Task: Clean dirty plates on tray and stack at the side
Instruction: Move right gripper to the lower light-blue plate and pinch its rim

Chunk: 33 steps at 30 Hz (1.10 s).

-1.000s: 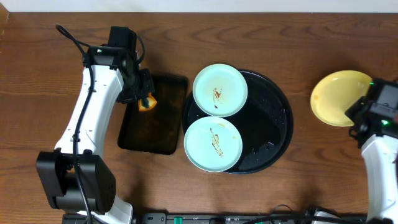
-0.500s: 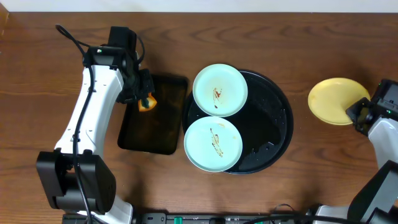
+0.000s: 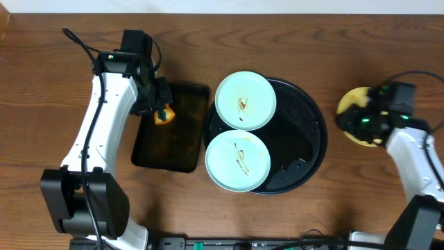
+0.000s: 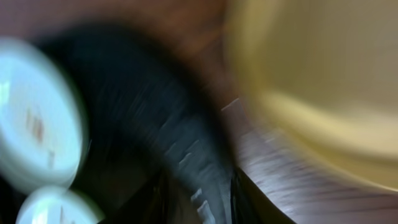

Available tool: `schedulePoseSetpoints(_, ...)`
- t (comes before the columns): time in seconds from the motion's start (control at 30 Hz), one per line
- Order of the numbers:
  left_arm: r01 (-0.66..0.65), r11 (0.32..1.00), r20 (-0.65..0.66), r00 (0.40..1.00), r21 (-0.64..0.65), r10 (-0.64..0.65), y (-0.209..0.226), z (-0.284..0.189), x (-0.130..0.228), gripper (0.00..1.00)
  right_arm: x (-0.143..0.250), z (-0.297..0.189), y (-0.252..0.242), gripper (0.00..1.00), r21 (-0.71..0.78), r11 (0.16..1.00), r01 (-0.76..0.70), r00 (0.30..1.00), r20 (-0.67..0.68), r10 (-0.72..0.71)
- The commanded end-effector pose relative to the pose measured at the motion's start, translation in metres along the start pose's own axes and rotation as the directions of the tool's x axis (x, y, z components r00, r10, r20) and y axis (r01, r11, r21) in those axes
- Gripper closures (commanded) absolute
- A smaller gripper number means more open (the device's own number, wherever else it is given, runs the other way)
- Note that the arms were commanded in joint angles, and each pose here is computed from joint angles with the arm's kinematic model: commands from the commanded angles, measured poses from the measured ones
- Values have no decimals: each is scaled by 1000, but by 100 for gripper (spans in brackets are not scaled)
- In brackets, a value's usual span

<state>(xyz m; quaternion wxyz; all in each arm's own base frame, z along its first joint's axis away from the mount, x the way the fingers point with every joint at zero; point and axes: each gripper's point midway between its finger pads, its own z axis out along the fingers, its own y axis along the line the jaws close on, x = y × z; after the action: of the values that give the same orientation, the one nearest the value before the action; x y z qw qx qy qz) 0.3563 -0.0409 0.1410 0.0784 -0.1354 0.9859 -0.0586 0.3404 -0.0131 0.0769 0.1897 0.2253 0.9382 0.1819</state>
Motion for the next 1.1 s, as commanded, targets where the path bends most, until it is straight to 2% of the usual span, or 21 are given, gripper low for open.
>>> schedulePoseSetpoints(0.0, 1, 1000, 15, 1000, 15, -1, -2, -8, -1, 92, 48, 11, 54, 67, -93, 971, 222, 964, -131, -233)
schedulePoseSetpoints(0.13, 1, 1000, 15, 1000, 15, -1, -2, -8, -1, 93, 87, 27, 79, 65, -94, 934, 346, 910, -209, -358)
schedulePoseSetpoints(0.3, 2, 1000, 15, 1000, 15, -2, -2, -8, -1, 93, 128, 45, 96, 64, -75, 894, 441, 849, -288, -443)
schedulePoseSetpoints(0.43, 2, 1000, 15, 1000, 15, -2, -2, -8, 0, 92, 149, 60, 92, 64, 4, 883, 470, 831, -338, -441)
schedulePoseSetpoints(0.53, 2, 1000, 15, 1000, 15, -2, -2, -8, 0, 92, 162, 72, 94, 65, 3, 874, 486, 813, -369, -451)
schedulePoseSetpoints(0.6, 2, 1000, 15, 1000, 15, -2, -2, -8, 0, 92, 170, 79, 93, 71, 9, 873, 488, 806, -389, -446)
schedulePoseSetpoints(0.77, 2, 1000, 14, 1000, 15, -2, -2, -8, 0, 92, 173, 84, 90, 98, 19, 875, 483, 805, -402, -436)
schedulePoseSetpoints(0.93, 1, 1000, -8, 1000, 23, -1, -3, -8, 5, 93, 155, 77, 82, 99, 78, 873, 481, 830, -360, -425)
schedulePoseSetpoints(1.07, -23, 997, -33, 999, 70, 25, -16, -7, 12, 93, 126, 58, 72, 99, 182, 858, 480, 863, -273, -425)
